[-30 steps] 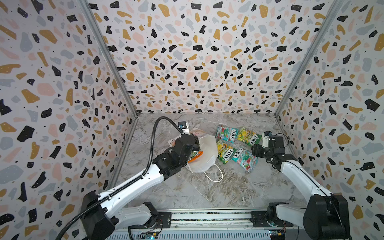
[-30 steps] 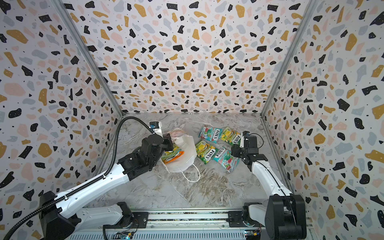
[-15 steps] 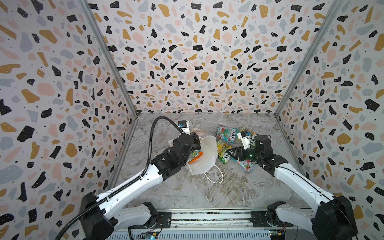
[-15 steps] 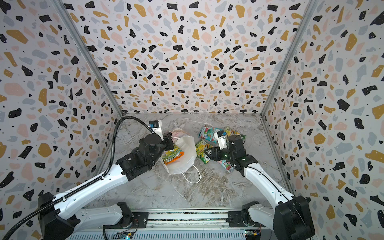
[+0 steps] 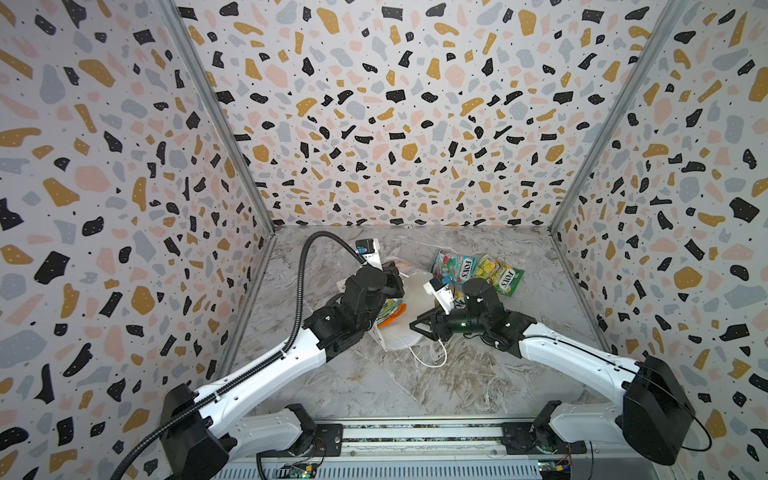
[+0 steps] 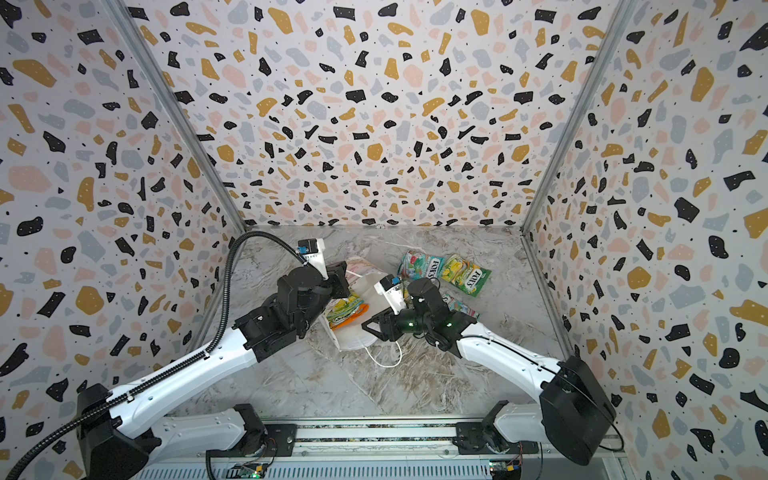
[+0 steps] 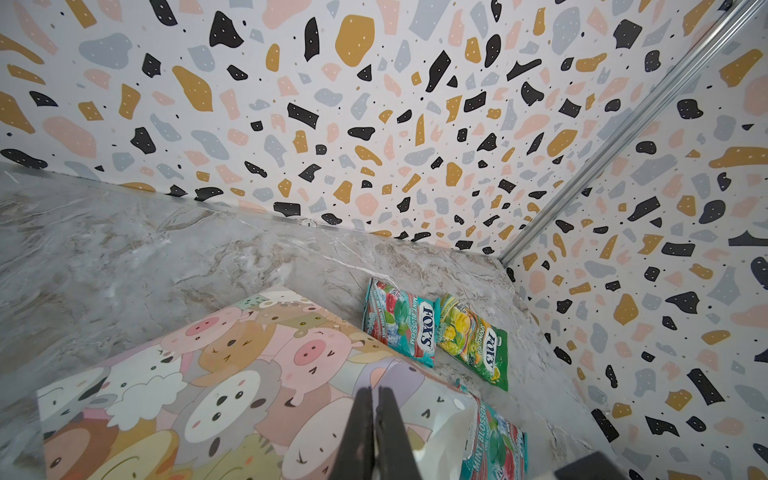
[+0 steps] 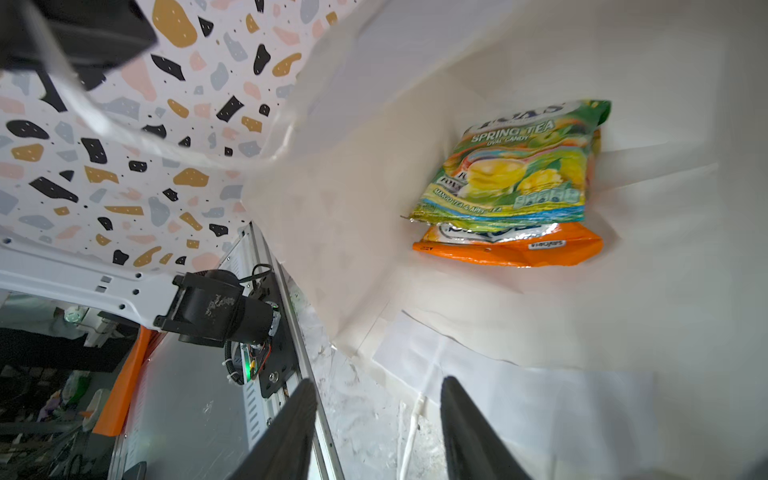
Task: Take the snacks out of the paper bag
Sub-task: 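Move the right gripper back into the bag toward the green Spring Tea pack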
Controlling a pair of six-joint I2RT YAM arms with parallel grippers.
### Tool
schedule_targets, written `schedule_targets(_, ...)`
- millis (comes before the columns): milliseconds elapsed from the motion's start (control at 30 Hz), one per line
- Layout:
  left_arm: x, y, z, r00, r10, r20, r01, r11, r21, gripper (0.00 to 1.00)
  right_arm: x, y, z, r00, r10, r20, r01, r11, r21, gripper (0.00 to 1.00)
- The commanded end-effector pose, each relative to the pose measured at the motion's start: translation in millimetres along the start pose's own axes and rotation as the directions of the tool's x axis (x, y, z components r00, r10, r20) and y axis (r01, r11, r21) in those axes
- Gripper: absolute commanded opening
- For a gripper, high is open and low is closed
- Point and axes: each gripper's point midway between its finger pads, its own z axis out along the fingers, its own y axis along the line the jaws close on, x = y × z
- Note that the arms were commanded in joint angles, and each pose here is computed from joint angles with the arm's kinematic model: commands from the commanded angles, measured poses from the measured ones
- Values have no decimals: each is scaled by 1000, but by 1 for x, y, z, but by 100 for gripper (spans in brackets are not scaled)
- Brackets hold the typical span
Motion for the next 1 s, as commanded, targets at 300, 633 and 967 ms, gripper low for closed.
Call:
schedule_targets(300, -20, -12, -3, 997, -48, 57, 45, 998, 45, 0, -18, -35, 59, 994, 110, -8, -107, 984, 143, 45)
schedule_targets(633, -21, -13, -3, 998, -32, 48, 30, 999, 43, 0, -32, -71, 81, 967, 245, 61, -253, 929, 269, 45)
schedule_targets(967, -20, -12, -5, 999, -27, 43, 26, 999, 44, 0, -33, -90, 94, 955, 289, 66, -294, 899, 324, 48)
